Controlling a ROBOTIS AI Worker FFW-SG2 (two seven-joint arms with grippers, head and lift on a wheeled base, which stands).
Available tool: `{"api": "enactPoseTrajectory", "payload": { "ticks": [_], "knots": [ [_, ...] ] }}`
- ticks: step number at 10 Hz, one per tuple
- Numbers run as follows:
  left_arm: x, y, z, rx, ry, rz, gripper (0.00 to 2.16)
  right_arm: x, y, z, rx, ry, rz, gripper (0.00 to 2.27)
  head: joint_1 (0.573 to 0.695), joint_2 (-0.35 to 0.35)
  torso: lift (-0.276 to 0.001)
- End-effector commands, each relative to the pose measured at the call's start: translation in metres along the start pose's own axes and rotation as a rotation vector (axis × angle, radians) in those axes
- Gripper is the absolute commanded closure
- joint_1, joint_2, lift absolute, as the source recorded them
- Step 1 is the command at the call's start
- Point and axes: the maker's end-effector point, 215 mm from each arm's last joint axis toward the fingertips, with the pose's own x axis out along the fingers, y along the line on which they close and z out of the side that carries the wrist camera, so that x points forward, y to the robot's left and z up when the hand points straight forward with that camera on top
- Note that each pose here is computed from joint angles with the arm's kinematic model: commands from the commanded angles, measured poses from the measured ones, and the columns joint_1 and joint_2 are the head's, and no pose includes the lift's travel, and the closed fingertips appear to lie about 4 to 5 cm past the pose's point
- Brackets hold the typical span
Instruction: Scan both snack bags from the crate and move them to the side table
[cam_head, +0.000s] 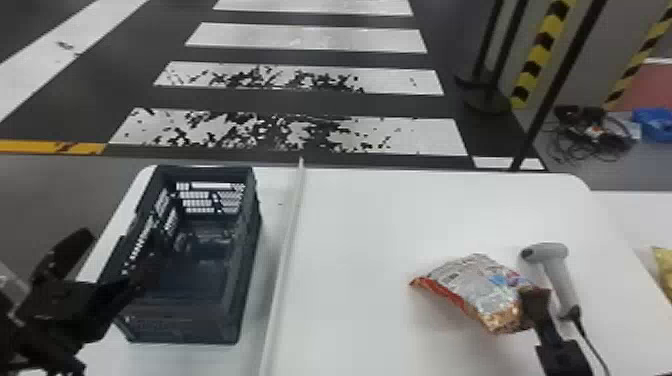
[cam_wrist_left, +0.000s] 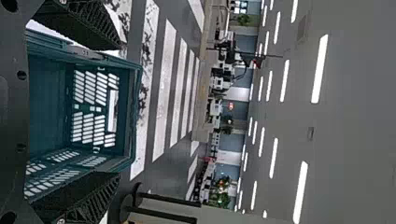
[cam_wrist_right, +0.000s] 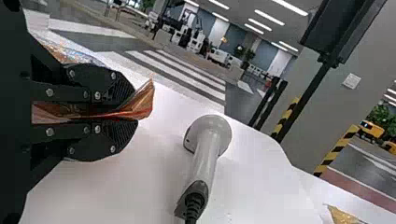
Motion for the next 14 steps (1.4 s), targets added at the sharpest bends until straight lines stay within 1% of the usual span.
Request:
{"api": "enactPoseTrajectory", "payload": {
  "ticks": [1, 2, 4, 5, 6, 7, 8, 9, 10, 11, 12, 13, 14],
  "knots": [
    [0.000, -0.004, 0.001, -0.004, -0.003, -0.005, 0.03, -0.015, 0.032, -0.006, -0.180, 0.003, 0.007, 0.00, 0.695, -0.006, -0.095],
    [0.001, -0.009, 0.000, -0.008, -0.004, -0.014, 0.03, -0.027, 0.046, -0.004, -0.276, -0.022, -0.010, 0.00, 0.695, 0.003, -0.095],
    [0.004, -0.017, -0.001, -0.016, -0.005, -0.027, 0.03, -0.036, 0.080, 0.000, -0.541, -0.080, -0.023, 0.00, 0.695, 0.016, -0.095],
    [0.004, -0.019, 0.000, -0.016, -0.006, -0.031, 0.03, -0.039, 0.091, -0.004, -0.693, -0.102, -0.037, 0.00, 0.695, 0.020, -0.095],
    [0.004, -0.020, 0.000, -0.015, -0.006, -0.034, 0.03, -0.042, 0.099, -0.013, -0.816, -0.109, -0.043, 0.00, 0.695, 0.024, -0.095],
    [0.004, -0.019, -0.001, -0.016, -0.004, -0.032, 0.03, -0.047, 0.106, -0.017, -0.905, -0.125, -0.031, 0.00, 0.695, 0.034, -0.095],
    [0.004, -0.020, -0.003, -0.018, -0.001, -0.033, 0.03, -0.050, 0.110, -0.016, -0.950, -0.130, -0.013, 0.00, 0.695, 0.052, -0.095],
    [0.003, -0.021, -0.006, -0.020, 0.004, -0.035, 0.03, -0.047, 0.115, -0.021, -1.003, -0.115, 0.029, 0.12, 0.695, 0.059, -0.095],
    [0.004, -0.026, -0.006, -0.015, 0.005, -0.042, 0.03, -0.038, 0.114, -0.036, -1.051, -0.050, 0.077, 0.26, 0.695, 0.070, -0.095],
    [0.003, -0.028, -0.009, -0.013, 0.010, -0.046, 0.03, -0.030, 0.107, -0.051, -1.083, 0.024, 0.118, 0.82, 0.695, 0.081, -0.095],
    [0.002, -0.030, -0.010, -0.007, 0.013, -0.047, 0.03, -0.025, 0.102, -0.063, -1.099, 0.088, 0.143, 1.84, 0.695, 0.094, -0.095],
    [0.001, -0.030, -0.011, -0.004, 0.017, -0.047, 0.03, -0.020, 0.096, -0.068, -1.106, 0.130, 0.154, 2.24, 0.695, 0.098, -0.095],
    [0.000, -0.029, -0.012, 0.001, 0.019, -0.044, 0.03, -0.016, 0.093, -0.068, -1.116, 0.130, 0.164, 2.24, 0.695, 0.104, -0.095]
  ]
}}
